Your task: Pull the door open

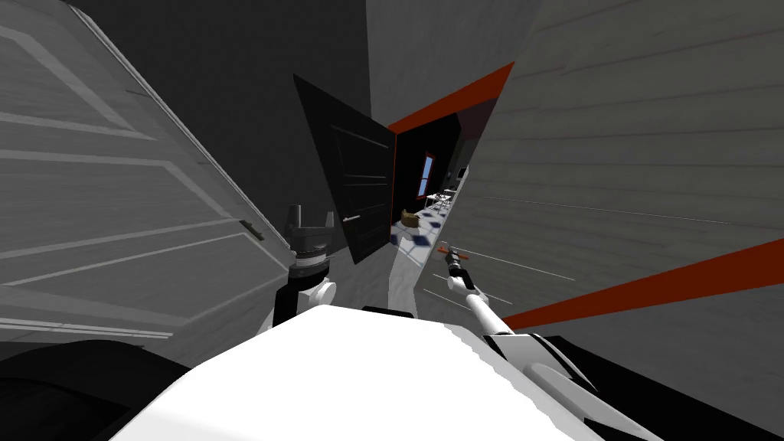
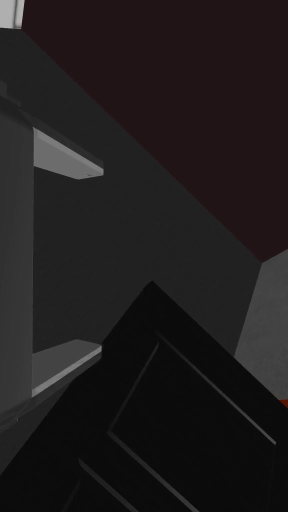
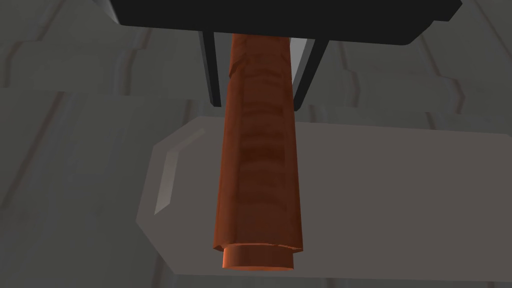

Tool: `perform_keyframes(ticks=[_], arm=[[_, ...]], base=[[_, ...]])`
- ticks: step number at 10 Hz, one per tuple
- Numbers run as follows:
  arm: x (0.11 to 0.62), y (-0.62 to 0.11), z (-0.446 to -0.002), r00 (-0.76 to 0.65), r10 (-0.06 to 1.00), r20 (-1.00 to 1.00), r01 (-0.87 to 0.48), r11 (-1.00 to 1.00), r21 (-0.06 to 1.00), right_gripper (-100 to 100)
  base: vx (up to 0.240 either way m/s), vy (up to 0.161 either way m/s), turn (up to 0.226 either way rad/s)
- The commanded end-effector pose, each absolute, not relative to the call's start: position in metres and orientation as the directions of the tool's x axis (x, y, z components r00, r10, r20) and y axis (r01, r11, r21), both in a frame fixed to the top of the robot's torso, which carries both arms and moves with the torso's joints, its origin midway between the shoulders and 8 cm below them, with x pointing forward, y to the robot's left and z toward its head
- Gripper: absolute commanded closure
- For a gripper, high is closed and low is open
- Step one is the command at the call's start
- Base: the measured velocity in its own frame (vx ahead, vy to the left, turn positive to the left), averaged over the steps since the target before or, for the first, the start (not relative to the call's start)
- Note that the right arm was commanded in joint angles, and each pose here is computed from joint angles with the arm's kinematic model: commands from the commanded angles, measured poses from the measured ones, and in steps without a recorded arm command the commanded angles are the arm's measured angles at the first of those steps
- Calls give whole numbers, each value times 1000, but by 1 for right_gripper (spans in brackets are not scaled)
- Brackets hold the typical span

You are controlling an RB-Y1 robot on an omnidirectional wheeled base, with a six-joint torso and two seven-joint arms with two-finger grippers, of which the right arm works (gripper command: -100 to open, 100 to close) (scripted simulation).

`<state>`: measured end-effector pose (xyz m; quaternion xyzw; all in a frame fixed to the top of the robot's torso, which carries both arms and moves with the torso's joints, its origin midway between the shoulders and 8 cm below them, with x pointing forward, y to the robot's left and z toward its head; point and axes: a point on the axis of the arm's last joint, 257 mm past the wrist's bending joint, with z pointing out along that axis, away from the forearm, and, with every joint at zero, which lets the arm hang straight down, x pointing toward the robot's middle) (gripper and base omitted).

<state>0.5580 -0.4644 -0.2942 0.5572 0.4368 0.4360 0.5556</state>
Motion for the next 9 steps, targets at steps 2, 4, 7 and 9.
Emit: perform_keyframes(ticks=[2,4,7,9], arm=[[557,-459,-297,223,975,1,7,-3,1000,100],[557,-455,-295,204,979,0,4,-1,1000,100],[557,-447,-294,170,985,0,1,0,1000,100],[556,-442,-293,149,989,0,0,0,1000,100]], base=[[-122,-17,59],[-217,-77,119],[-198,-54,107],[-239,-80,122]])
